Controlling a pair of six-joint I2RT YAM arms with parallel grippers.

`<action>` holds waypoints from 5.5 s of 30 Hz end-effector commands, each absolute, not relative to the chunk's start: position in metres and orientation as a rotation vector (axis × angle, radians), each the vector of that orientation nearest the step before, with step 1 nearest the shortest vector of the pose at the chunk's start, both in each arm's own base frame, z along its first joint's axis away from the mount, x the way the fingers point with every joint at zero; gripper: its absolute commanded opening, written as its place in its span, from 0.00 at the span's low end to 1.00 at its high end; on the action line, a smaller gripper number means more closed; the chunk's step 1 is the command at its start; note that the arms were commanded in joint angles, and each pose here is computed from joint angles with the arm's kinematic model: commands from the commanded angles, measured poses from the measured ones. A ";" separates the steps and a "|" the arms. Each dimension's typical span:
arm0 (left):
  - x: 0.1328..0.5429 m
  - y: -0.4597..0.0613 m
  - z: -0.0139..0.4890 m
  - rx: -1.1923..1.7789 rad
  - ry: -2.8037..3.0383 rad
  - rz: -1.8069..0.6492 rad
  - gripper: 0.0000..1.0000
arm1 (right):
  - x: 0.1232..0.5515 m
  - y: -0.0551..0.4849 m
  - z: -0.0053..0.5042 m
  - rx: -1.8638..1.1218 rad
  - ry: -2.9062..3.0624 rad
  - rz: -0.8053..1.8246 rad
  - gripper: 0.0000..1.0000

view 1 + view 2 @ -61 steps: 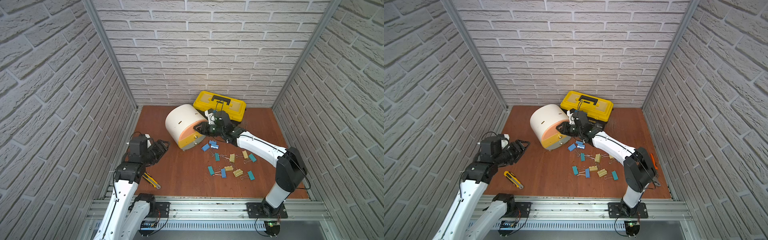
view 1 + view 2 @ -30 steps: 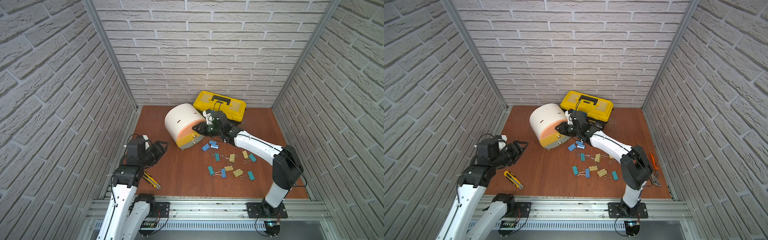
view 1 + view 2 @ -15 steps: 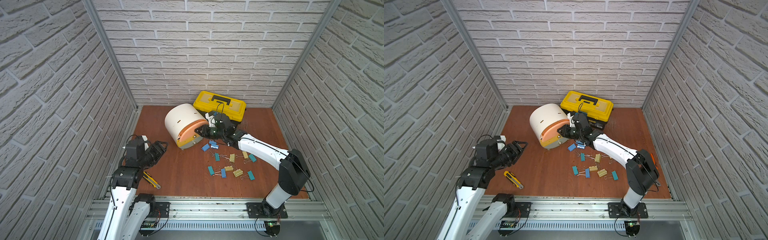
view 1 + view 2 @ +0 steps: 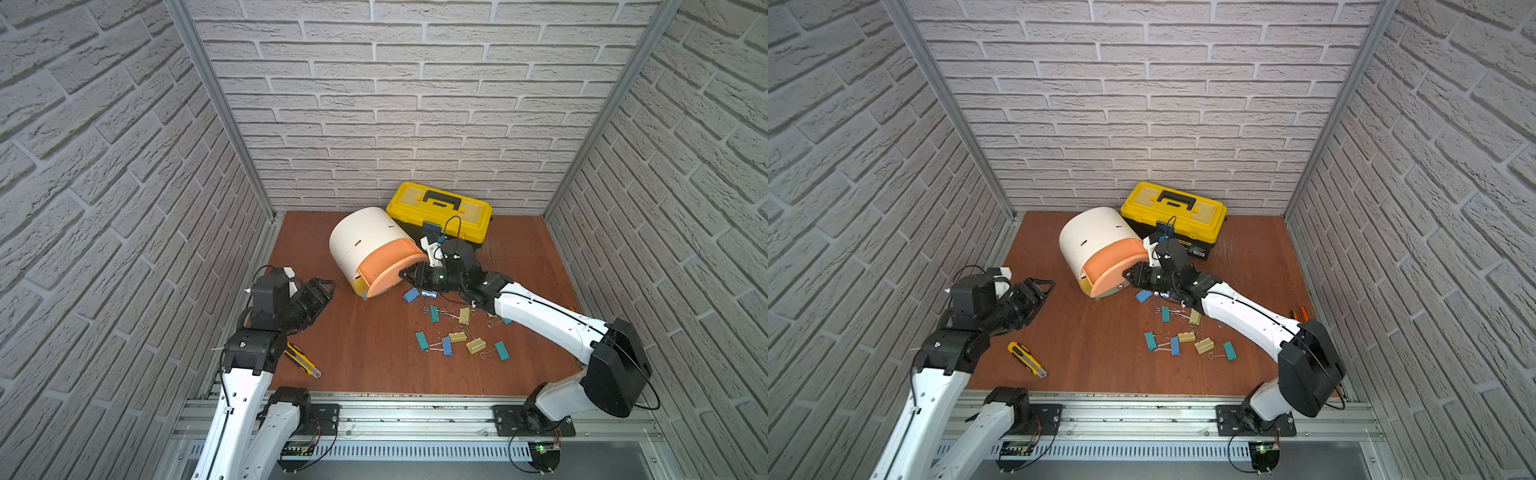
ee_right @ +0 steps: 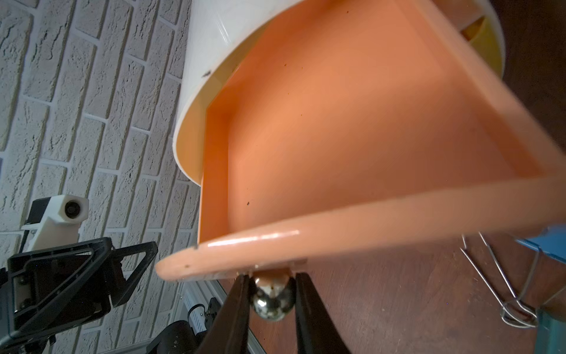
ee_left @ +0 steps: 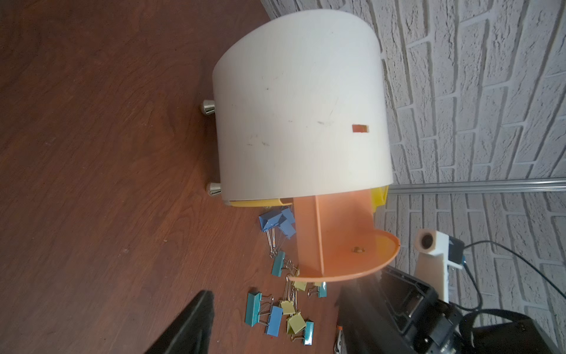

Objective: Put the binder clips in the drawer according to color
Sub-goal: Open the drawer in the storage box, then pick up the binder clip at the center of the board.

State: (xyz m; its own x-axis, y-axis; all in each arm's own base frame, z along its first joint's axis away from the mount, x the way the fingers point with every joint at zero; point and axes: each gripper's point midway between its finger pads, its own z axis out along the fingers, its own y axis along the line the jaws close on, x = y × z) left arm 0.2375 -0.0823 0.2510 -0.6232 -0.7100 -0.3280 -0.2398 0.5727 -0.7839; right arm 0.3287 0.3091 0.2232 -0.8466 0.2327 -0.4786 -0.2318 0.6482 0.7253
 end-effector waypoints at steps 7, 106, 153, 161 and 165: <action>0.243 -0.085 0.268 -0.713 2.108 -0.967 0.69 | 0.309 0.295 0.231 0.012 2.292 1.115 0.06; 0.168 -0.094 0.109 -0.849 2.445 -0.760 0.69 | 0.292 0.111 0.054 0.495 2.837 0.096 0.58; 0.189 -0.098 0.150 -0.774 2.384 -0.755 0.70 | 0.294 0.114 0.038 0.472 2.853 0.108 0.15; 0.198 -0.102 0.166 -0.736 2.367 -0.764 0.71 | 0.292 0.116 0.054 0.455 2.823 0.159 0.23; 0.197 -0.101 0.167 -0.739 2.360 -0.767 0.71 | 0.289 0.118 0.057 0.432 2.819 0.185 0.36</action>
